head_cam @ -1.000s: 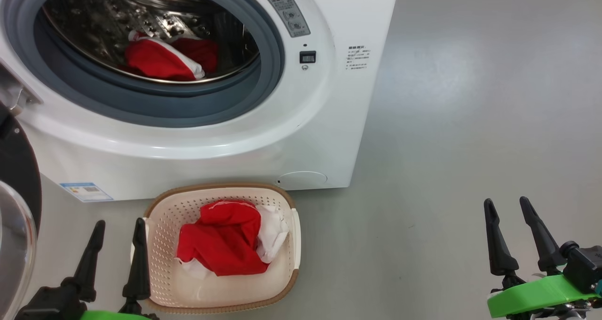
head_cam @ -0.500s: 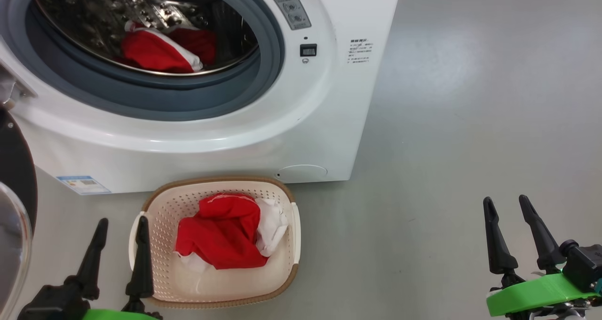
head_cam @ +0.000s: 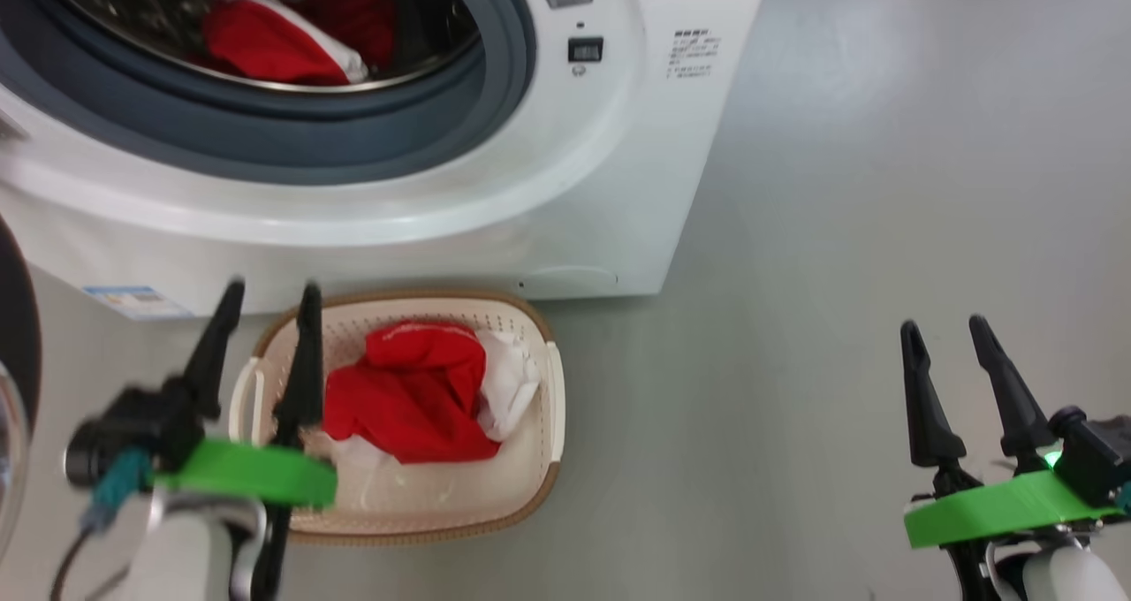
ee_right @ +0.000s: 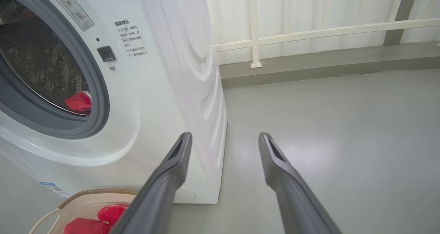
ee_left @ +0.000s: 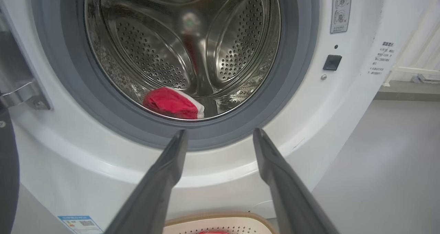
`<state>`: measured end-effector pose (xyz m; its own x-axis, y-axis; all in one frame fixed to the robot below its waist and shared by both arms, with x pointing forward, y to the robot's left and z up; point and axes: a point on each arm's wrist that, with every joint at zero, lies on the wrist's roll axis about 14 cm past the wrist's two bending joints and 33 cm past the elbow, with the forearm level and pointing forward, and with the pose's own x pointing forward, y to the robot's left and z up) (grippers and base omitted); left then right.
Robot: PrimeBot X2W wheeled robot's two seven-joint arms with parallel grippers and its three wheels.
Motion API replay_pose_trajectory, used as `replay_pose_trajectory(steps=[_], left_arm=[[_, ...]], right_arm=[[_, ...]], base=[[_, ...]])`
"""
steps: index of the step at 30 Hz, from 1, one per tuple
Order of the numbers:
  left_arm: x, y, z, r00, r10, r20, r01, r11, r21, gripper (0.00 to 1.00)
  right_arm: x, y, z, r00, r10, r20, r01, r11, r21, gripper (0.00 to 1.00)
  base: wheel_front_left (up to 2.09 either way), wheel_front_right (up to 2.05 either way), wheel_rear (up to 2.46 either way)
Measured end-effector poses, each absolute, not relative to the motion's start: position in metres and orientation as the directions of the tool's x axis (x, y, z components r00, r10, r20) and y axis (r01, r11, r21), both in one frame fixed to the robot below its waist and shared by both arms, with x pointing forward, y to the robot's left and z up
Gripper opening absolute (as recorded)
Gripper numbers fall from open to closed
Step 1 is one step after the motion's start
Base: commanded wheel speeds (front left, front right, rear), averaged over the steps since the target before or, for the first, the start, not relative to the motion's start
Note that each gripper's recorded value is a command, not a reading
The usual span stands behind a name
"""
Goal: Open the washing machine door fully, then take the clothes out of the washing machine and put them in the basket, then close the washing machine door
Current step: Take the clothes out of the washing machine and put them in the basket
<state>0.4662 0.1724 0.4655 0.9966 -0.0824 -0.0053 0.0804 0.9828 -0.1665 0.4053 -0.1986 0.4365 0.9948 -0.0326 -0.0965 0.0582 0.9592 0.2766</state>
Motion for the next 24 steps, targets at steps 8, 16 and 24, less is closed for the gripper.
replay_pose_trajectory(steps=[8,16,24], left_arm=[[0.543,0.163,0.462,0.992,-0.124,-0.007,0.122,0.984,-0.131,1.00],[0.612,0.154,0.442,0.988,-0.144,-0.059,0.135,0.983,-0.127,1.00],[0.662,0.145,0.416,0.979,-0.151,-0.139,0.133,0.983,-0.130,1.00]], right_arm=[[0.428,-0.192,0.415,0.991,-0.013,-0.132,0.050,0.959,0.280,1.00],[0.441,-0.202,0.392,0.984,-0.045,-0.173,0.095,0.951,0.295,1.00],[0.447,-0.213,0.375,0.976,-0.073,-0.207,0.132,0.949,0.288,1.00]], base=[[0.00,0.00,0.00],[0.00,0.00,0.00],[0.00,0.00,0.00]])
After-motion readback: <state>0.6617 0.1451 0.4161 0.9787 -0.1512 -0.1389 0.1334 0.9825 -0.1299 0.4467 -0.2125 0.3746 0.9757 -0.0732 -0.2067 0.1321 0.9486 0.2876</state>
